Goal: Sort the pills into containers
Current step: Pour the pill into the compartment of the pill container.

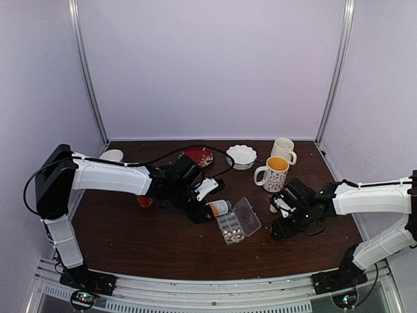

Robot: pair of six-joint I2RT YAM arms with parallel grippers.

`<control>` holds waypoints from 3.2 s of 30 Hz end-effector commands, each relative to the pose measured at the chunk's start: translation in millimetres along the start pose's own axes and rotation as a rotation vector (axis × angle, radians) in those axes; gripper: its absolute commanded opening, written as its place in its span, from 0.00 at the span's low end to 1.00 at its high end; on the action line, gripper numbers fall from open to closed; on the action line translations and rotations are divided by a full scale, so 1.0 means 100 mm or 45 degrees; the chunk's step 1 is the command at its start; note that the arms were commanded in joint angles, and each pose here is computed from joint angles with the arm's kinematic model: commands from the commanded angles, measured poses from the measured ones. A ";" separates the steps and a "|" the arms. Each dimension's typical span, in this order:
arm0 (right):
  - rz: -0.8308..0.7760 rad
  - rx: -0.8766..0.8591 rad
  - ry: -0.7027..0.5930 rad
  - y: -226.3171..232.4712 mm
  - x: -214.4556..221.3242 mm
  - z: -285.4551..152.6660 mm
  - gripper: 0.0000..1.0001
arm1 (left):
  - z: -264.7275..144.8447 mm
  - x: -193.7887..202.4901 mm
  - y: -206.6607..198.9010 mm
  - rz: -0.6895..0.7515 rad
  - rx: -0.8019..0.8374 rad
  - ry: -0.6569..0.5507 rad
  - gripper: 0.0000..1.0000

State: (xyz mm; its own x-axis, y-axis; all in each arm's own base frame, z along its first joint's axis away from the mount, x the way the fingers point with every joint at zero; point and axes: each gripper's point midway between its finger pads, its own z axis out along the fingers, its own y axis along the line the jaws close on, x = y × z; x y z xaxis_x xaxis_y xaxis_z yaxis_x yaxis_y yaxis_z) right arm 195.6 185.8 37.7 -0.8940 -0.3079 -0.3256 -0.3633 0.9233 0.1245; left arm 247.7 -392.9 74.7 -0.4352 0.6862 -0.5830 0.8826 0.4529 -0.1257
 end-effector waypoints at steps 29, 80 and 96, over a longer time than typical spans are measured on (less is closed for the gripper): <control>-0.025 0.007 0.014 0.00 -0.05 -0.02 0.01 | -0.02 -0.13 -0.04 0.004 0.030 -0.032 0.00; -0.011 -0.009 0.031 0.01 0.00 0.03 0.01 | -0.17 0.06 -0.05 -0.033 0.028 -0.071 0.00; -0.011 -0.017 0.036 0.02 0.01 0.03 0.00 | -0.17 -0.07 -0.06 -0.023 0.037 -0.087 0.00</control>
State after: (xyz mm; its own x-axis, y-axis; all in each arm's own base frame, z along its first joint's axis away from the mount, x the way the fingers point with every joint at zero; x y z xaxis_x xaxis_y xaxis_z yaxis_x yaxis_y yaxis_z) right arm 193.3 188.2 35.4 -0.8945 -0.3327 -0.2985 -0.3824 0.9155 0.1254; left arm 230.3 -375.1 67.4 -0.4711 0.6785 -0.5637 0.8694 0.4650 -0.1670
